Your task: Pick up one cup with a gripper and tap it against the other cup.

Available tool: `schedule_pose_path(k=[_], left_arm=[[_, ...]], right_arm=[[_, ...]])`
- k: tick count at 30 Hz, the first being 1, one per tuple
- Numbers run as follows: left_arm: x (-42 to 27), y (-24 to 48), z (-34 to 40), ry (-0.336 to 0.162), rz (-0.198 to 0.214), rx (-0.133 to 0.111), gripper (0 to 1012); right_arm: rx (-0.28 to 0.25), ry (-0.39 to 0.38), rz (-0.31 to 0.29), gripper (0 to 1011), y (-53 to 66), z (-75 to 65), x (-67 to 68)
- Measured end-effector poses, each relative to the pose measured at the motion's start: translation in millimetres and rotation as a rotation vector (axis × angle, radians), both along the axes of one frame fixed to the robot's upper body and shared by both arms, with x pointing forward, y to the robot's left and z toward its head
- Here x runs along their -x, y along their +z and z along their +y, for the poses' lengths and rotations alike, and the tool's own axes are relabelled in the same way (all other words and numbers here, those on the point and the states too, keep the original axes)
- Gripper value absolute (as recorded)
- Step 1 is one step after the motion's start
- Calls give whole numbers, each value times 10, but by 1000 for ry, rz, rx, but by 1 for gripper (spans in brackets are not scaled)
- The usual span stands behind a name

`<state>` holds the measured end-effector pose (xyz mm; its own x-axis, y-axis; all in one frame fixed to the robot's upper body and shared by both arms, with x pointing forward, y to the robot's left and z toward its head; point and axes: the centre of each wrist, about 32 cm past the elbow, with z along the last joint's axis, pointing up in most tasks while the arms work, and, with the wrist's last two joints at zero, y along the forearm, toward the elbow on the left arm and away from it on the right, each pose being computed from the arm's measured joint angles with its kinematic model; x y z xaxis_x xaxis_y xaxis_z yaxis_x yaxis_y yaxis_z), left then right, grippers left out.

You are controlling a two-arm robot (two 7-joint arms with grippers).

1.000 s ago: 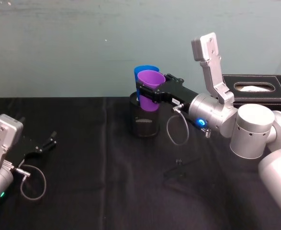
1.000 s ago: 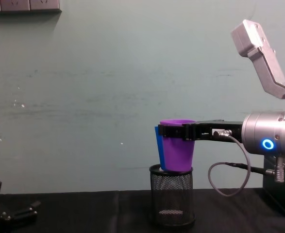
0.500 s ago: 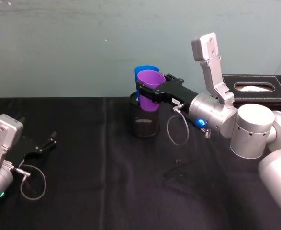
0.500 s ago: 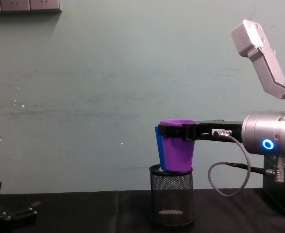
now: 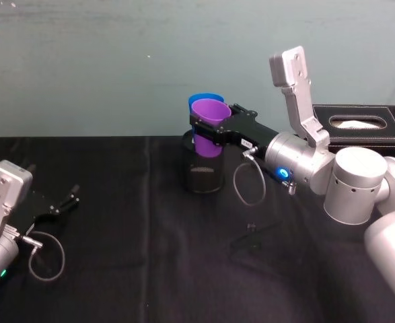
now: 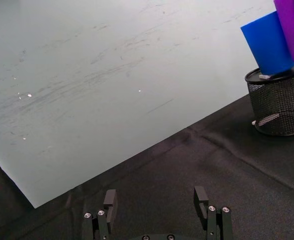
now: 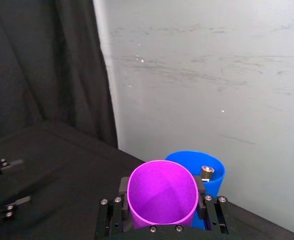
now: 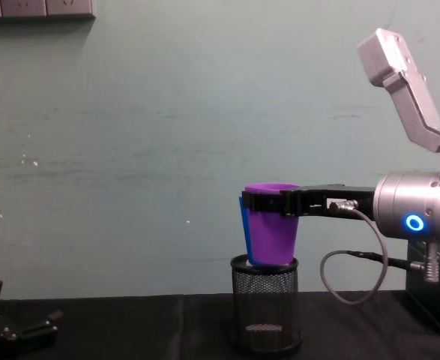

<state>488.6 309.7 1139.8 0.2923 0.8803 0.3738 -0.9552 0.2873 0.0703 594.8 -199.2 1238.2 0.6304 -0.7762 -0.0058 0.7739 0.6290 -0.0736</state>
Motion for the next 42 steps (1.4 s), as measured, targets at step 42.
schedule_pose_path(k=[42], left_arm=[[0, 0, 0, 0, 0, 0, 1000]], right_arm=[[23, 42, -53, 734, -1073, -241, 1324]])
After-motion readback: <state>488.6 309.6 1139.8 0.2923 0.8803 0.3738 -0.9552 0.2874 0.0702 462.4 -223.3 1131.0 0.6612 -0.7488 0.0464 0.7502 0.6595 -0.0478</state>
